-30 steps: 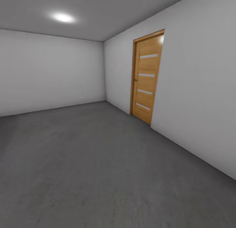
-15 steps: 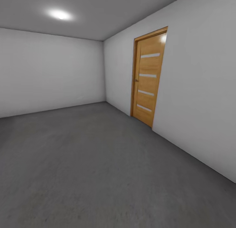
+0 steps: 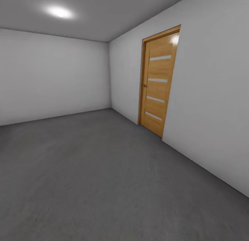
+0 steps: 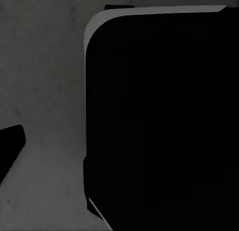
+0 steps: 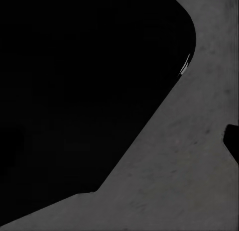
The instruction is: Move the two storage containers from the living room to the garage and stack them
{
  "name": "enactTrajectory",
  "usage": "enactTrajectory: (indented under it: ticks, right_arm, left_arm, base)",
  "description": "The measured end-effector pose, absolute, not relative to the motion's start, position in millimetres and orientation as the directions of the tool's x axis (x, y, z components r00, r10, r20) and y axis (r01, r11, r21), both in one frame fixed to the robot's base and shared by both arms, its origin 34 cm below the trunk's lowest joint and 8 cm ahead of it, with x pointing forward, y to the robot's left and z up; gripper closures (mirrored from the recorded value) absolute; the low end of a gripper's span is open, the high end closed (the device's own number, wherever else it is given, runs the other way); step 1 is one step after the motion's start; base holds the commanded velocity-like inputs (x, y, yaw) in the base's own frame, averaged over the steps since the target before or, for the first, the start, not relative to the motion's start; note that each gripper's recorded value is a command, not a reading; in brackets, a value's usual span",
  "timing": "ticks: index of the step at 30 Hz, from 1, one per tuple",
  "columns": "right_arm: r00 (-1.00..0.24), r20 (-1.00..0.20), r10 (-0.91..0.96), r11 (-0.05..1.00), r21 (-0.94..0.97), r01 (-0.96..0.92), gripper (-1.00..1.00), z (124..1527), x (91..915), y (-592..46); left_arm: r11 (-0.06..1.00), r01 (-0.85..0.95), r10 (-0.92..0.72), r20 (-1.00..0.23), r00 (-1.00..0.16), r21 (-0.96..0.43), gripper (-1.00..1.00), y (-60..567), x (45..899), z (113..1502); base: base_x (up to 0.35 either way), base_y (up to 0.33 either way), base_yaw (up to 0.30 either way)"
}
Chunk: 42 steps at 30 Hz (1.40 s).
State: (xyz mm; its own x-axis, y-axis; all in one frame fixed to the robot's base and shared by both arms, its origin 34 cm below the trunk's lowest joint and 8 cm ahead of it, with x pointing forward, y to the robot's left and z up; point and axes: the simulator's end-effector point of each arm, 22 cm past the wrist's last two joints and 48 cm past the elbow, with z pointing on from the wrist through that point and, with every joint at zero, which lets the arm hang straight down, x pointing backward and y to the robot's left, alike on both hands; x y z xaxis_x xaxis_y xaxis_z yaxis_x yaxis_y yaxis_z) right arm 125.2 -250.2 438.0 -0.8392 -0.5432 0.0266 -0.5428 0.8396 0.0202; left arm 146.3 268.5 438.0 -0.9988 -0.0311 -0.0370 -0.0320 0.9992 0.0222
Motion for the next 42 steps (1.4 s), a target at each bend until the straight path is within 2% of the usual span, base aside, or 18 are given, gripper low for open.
enactTrajectory:
  ticks: [42]
  right_arm:
    - [-0.839, 0.027, -0.543, 0.840, 0.020, -0.543, -1.00, 438.0, 125.2, -250.2]
  left_arm:
    - [0.999, -0.033, -0.032, -0.037, -0.999, 0.022, -1.00, 268.5, 146.3, 438.0]
  base:
    - [0.324, 0.000, 0.000]
